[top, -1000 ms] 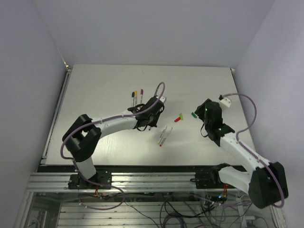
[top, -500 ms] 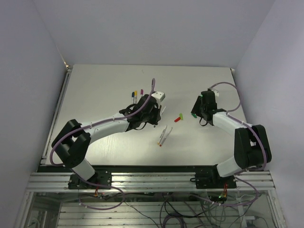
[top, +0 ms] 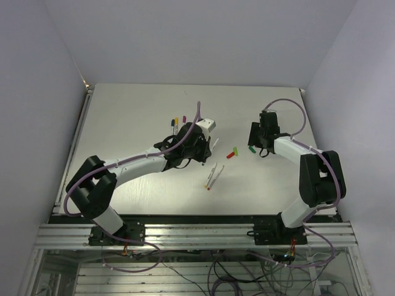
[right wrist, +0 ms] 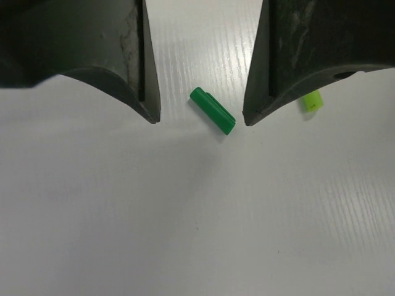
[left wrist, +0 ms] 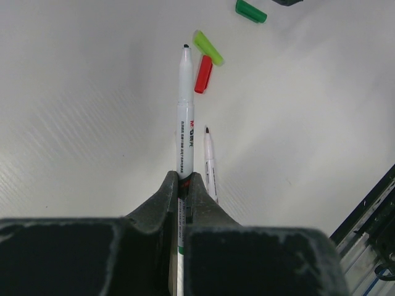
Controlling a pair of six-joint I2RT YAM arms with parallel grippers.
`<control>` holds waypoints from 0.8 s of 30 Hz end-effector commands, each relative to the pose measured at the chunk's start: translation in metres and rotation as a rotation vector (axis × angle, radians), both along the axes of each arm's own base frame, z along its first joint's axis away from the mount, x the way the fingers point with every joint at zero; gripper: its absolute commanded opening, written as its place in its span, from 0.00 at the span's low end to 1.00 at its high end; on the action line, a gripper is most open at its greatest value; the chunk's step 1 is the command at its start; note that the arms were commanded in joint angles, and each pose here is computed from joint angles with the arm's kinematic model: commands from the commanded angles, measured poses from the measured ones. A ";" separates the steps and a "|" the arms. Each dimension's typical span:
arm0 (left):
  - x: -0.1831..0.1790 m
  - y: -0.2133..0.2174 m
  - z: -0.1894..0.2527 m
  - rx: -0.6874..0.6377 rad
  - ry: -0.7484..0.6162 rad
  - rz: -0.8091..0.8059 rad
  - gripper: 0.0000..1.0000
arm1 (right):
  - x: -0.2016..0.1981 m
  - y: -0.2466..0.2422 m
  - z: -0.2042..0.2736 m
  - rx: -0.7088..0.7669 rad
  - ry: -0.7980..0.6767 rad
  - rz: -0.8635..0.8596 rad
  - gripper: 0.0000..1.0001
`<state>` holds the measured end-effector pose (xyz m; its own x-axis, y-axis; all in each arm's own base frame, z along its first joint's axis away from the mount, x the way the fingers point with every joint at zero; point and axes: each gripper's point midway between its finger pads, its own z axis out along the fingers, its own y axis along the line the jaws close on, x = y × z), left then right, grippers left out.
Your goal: Insert the pens into the pen caps
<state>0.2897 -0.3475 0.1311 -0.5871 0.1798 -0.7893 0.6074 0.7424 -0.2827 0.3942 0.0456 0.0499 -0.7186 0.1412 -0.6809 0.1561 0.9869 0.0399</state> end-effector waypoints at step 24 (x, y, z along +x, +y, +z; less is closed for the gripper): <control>0.006 -0.004 0.003 -0.106 0.045 -0.009 0.07 | -0.010 0.013 -0.043 0.038 0.138 0.136 0.36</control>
